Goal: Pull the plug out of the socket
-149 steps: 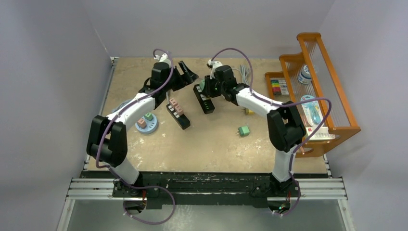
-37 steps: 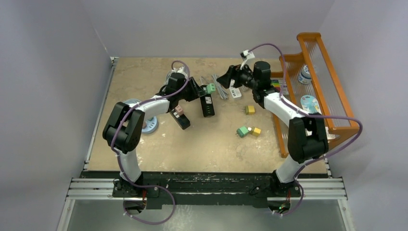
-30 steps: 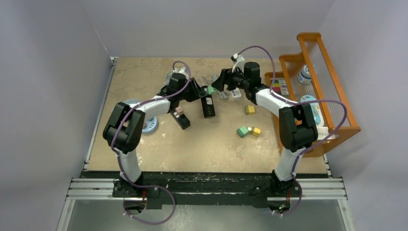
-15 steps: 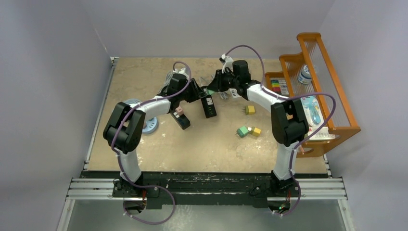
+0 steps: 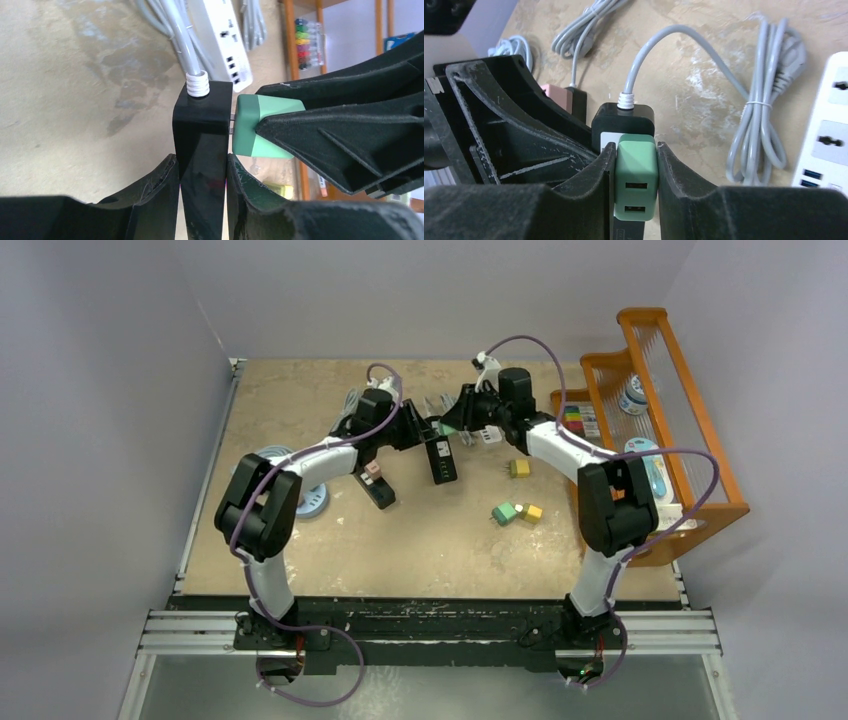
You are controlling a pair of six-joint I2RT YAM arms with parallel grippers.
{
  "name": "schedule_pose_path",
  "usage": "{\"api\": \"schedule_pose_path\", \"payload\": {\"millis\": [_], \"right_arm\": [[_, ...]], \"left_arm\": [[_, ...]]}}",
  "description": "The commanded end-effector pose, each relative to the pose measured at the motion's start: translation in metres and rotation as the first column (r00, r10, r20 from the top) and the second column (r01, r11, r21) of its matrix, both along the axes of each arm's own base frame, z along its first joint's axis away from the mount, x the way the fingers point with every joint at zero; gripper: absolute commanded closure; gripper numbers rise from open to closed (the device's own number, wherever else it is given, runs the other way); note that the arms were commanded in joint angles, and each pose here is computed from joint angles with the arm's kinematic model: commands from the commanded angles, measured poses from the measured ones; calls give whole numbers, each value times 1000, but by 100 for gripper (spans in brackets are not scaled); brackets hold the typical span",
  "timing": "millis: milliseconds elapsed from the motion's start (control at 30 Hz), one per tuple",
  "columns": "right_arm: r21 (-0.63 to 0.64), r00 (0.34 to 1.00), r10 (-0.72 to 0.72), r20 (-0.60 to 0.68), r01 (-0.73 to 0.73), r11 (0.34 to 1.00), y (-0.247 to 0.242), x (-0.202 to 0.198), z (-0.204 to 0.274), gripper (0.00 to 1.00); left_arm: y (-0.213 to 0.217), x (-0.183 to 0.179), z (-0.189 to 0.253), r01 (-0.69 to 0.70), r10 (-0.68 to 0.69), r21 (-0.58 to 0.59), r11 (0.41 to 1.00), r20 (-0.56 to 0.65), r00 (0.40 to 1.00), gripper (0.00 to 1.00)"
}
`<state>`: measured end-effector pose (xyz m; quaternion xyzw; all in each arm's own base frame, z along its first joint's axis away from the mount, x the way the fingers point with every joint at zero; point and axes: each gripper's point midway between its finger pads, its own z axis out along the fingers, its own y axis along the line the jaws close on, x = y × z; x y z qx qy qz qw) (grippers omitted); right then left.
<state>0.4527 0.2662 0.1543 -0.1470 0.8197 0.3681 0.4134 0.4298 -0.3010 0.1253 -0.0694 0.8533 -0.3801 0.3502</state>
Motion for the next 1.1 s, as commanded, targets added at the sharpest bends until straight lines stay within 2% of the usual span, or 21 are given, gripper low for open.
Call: {"api": "schedule_pose_path", "payload": {"millis": [0, 33, 67, 100, 133, 167, 200, 233, 267, 300, 333, 367, 400, 433, 500, 533, 567, 667, 800, 1000, 1067], "right_arm": [[1, 985, -85, 150, 86, 996, -10, 0, 70, 100], [102, 982, 41, 183, -61, 993, 6, -19, 86, 100], [213, 984, 90, 154, -122, 969, 2, -28, 96, 100], [122, 992, -75, 106, 62, 991, -22, -5, 86, 100], [4, 974, -163, 159, 164, 986, -30, 4, 85, 100], [50, 982, -46, 181, 38, 998, -12, -14, 92, 100], [177, 983, 48, 179, -80, 981, -9, -26, 106, 100], [136, 989, -108, 96, 94, 986, -33, -6, 97, 100], [-17, 963, -214, 161, 220, 975, -45, 7, 92, 100], [-40, 971, -126, 204, 137, 990, -23, -7, 99, 100], [51, 979, 17, 203, -28, 998, -10, -25, 107, 100], [93, 979, -135, 153, 121, 988, -34, -6, 108, 100], [12, 954, -249, 169, 250, 968, -47, 4, 105, 100], [-43, 953, -217, 211, 231, 972, -37, -1, 107, 100], [121, 988, -30, 151, 12, 993, -33, -20, 110, 100], [222, 995, -39, 92, 18, 975, -41, -21, 109, 100], [237, 996, -69, 54, 54, 970, -48, -19, 97, 100], [47, 988, -144, -49, 146, 988, -70, -18, 33, 100], [-52, 979, -110, -174, 102, 993, -78, -46, -28, 100], [-34, 961, 3, -275, -12, 999, -75, -103, -63, 100], [-34, 955, 26, -295, -38, 999, -76, -118, -69, 100]], "left_arm": [[0, 26, 35, -29, 32, -28, 999, 112, 993, 100], [0, 27, 33, -27, 29, -24, 999, 108, 994, 100], [1, 29, 32, -34, 35, -19, 999, 106, 994, 100], [1, 29, 30, -37, 39, -14, 999, 105, 994, 100], [1, 30, 29, -39, 40, -12, 999, 104, 994, 100], [1, 31, 28, -38, 38, -5, 999, 103, 994, 100], [2, 34, 27, -43, 42, 6, 999, 104, 994, 100], [3, 36, 25, -51, 49, 16, 999, 102, 994, 100], [3, 37, 24, -51, 49, 23, 998, 98, 994, 100], [3, 39, 22, -48, 45, 33, 998, 95, 994, 100], [3, 41, 22, -50, 46, 41, 998, 97, 994, 100], [3, 43, 22, -55, 50, 44, 998, 99, 994, 100], [3, 44, 22, -57, 52, 45, 997, 99, 994, 100], [2, 45, 22, -56, 51, 46, 997, 100, 994, 100], [2, 49, 24, -61, 55, 55, 997, 106, 993, 100], [3, 53, 24, -69, 62, 61, 996, 115, 991, 100], [3, 57, 24, -77, 68, 73, 994, 120, 990, 100], [5, 76, 17, -81, 69, 110, 991, 116, 991, 100], [9, 104, -1, -96, 84, 137, 986, 93, 992, 98], [22, 135, -4, -132, 119, 143, 981, 93, 989, 90], [28, 141, -3, -135, 123, 145, 980, 89, 988, 82]]}}
